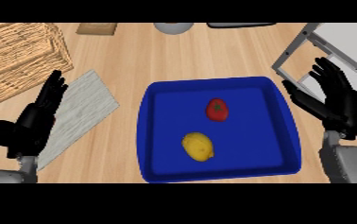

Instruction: Pick the tomato from the tray and place it in the tiered shelf

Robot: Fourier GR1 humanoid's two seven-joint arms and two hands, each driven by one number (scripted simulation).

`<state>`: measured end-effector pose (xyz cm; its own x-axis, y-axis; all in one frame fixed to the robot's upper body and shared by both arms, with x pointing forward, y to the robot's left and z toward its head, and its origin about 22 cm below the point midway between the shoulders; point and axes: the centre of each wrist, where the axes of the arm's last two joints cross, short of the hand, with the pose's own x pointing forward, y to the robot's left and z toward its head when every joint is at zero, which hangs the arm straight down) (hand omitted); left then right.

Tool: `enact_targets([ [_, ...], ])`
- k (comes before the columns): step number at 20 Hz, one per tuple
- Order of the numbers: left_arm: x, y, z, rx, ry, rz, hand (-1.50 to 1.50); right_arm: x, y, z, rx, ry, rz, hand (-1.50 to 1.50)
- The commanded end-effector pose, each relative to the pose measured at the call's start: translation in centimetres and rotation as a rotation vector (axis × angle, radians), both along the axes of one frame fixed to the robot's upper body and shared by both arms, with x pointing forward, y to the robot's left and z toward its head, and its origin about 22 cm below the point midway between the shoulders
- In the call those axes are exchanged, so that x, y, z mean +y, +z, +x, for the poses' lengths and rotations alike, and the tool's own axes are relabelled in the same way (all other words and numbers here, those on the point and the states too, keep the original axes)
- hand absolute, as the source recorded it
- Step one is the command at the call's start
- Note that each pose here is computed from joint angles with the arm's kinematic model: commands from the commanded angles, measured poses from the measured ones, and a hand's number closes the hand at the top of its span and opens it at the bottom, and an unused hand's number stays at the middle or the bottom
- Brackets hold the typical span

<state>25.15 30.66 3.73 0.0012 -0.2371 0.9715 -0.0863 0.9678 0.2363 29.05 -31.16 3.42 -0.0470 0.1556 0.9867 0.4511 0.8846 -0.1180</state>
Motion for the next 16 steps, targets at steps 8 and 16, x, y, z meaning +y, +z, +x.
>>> enact_targets([
  [8,-7.6,-1.4,1.5,0.034,-0.171,-0.014,0.00,7.0,-6.5,-5.2,-0.077,-0.655,-0.068,-1.50],
  [16,-6.1,-2.1,2.2,0.021,-0.177,-0.008,0.00,8.0,-5.6,-9.6,0.105,-0.268,-0.149,-1.50],
])
